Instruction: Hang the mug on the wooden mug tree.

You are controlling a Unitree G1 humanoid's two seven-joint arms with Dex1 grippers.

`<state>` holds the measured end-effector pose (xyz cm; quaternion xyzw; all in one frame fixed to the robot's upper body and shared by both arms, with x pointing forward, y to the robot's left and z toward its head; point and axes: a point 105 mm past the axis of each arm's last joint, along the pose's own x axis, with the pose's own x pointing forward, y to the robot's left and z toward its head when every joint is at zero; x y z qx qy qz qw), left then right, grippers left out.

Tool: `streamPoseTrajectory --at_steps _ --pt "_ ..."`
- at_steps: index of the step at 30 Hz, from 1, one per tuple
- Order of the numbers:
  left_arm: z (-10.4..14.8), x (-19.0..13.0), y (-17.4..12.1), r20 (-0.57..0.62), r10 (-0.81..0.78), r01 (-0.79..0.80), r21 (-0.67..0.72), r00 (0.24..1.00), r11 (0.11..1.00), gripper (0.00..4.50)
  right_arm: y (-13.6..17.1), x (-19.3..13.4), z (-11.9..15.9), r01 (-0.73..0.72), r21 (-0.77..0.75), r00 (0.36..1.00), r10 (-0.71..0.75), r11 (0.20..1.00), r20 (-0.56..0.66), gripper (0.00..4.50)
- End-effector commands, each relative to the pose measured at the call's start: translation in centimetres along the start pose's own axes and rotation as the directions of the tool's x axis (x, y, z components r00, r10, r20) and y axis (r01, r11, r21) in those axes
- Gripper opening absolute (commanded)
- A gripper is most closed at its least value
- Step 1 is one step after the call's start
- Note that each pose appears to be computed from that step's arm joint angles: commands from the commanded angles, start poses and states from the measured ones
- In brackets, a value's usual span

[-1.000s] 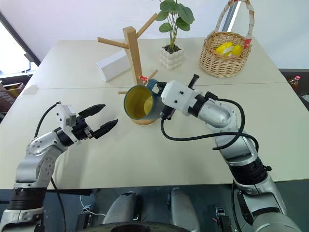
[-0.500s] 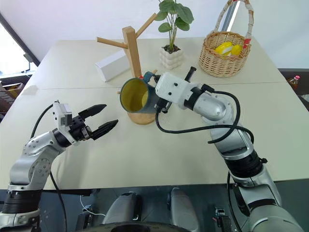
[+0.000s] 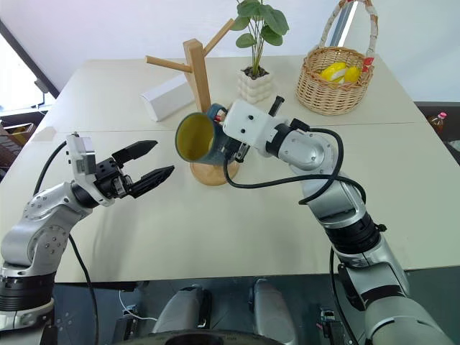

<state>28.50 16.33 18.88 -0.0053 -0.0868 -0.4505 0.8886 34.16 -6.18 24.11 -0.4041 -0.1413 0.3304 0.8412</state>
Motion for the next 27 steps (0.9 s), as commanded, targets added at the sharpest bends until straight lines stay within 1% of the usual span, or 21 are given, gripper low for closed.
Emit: streamPoseTrajectory --at_steps 1,2,4,7,10,12,13,15,17,19,21,23,27 --pt "1.5 0.1 -0.2 0.036 -0.008 0.007 0.048 0.999 0.999 4.5 -1.1 -0.3 1.6 0.035 -0.044 0.998 -0.033 0.998 0.054 2.42" --pt "1.5 0.1 -0.2 0.037 -0.006 0.004 0.047 0.999 0.999 4.5 -1.2 -0.5 1.8 0.036 -0.049 0.998 -0.033 0.998 0.06 2.93" --pt "1.4 0.0 -0.1 0.038 0.003 -0.004 0.045 0.999 0.999 4.5 -1.5 -1.0 2.0 0.037 -0.054 0.997 -0.033 0.998 0.072 2.93" --pt "0.9 -0.4 0.8 0.04 0.065 -0.066 0.011 0.997 0.998 4.5 -2.0 -2.9 1.9 0.009 -0.046 0.994 -0.004 0.999 0.105 2.93" --pt "0.5 -1.3 2.5 0.049 0.174 -0.173 -0.03 0.983 0.984 4.5 -3.0 -5.1 1.1 0.002 0.034 0.991 -0.006 0.999 0.131 2.93" --pt "-0.7 -2.6 4.5 0.03 0.304 -0.302 -0.066 0.952 0.951 4.5 -4.2 -6.7 -0.9 0.06 0.197 0.989 -0.085 0.979 0.119 2.93" --pt "-1.2 -3.3 5.4 0.028 0.375 -0.373 -0.06 0.927 0.926 4.5 -4.3 -7.4 -2.5 0.083 0.287 0.989 -0.115 0.954 0.097 2.93" --pt "-2.4 -4.8 6.9 0.01 0.498 -0.496 -0.067 0.867 0.866 4.5 -3.6 -8.4 -5.8 0.131 0.455 0.984 -0.172 0.881 0.049 2.93" --pt "-3.5 -5.9 7.8 -0.007 0.582 -0.582 -0.051 0.813 0.812 4.5 -2.4 -8.8 -8.6 0.186 0.56 0.975 -0.22 0.808 -0.006 2.93" --pt "-4.8 -6.9 8.5 -0.044 0.656 -0.657 -0.021 0.753 0.753 4.5 -0.8 -9.0 -11.0 0.234 0.621 0.966 -0.249 0.748 -0.065 2.93" --pt "-5.7 -7.6 8.6 -0.064 0.691 -0.693 -0.023 0.72 0.72 4.5 0.4 -9.1 -12.7 0.273 0.657 0.957 -0.27 0.702 -0.109 2.93" --pt "-6.2 -7.9 8.5 -0.076 0.705 -0.708 -0.01 0.705 0.707 4.5 1.1 -9.2 -13.8 0.305 0.67 0.948 -0.285 0.677 -0.144 2.93" --pt "-6.3 -8.5 8.1 -0.07 0.714 -0.716 -0.015 0.697 0.698 4.5 1.6 -9.0 -14.9 0.334 0.686 0.937 -0.308 0.647 -0.166 2.93"
